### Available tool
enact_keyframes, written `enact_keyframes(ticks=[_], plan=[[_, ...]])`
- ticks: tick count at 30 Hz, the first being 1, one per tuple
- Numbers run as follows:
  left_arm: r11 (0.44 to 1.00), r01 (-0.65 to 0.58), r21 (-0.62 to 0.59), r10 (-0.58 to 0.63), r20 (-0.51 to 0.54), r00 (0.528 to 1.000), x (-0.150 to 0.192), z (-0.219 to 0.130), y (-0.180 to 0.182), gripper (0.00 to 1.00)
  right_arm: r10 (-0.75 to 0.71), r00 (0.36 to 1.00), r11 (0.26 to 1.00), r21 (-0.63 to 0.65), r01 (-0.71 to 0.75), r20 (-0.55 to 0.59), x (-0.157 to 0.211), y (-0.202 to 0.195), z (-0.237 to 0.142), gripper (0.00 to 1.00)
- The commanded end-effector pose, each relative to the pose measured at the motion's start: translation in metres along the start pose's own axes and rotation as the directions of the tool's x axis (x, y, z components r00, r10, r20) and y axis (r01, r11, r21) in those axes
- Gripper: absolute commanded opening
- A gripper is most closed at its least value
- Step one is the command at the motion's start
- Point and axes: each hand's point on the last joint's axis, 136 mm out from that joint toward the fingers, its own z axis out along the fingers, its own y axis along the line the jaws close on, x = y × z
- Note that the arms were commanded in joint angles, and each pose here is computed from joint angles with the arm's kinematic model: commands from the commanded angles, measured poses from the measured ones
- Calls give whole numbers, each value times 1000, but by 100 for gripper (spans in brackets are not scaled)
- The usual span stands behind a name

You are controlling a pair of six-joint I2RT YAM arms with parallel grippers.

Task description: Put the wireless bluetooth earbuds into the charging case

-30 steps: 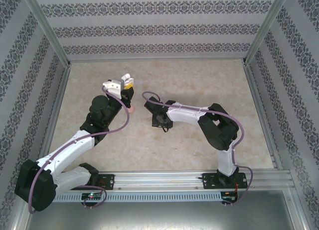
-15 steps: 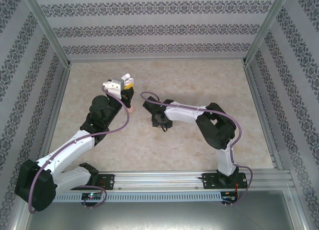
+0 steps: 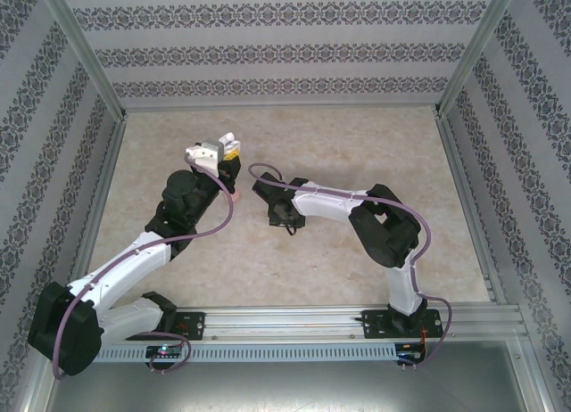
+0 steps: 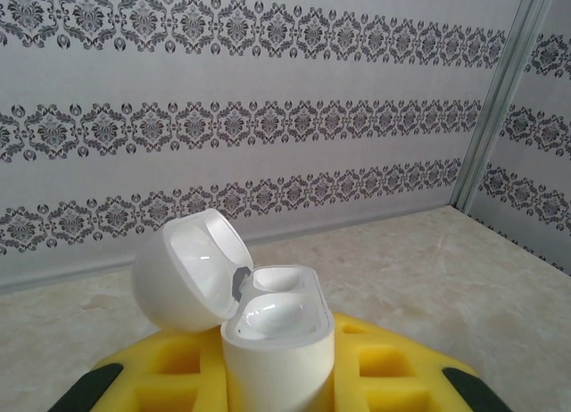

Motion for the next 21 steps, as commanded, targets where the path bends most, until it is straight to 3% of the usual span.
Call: enact_keyframes(ticks=[1,12,21], plan=[[1000,24,9,-24,73,997,-21,1,1,0,45,998,999,-5,-45,46,-9,8,-8,47],[1000,23,13,-24,70,997,-19,3,0,0,64,998,995,79,-66,27,-1,-5,5,49],[1000,20,10,-21,69,997,-18,3,1,0,55,998,996,74,-55,7,3,-2,10,45]])
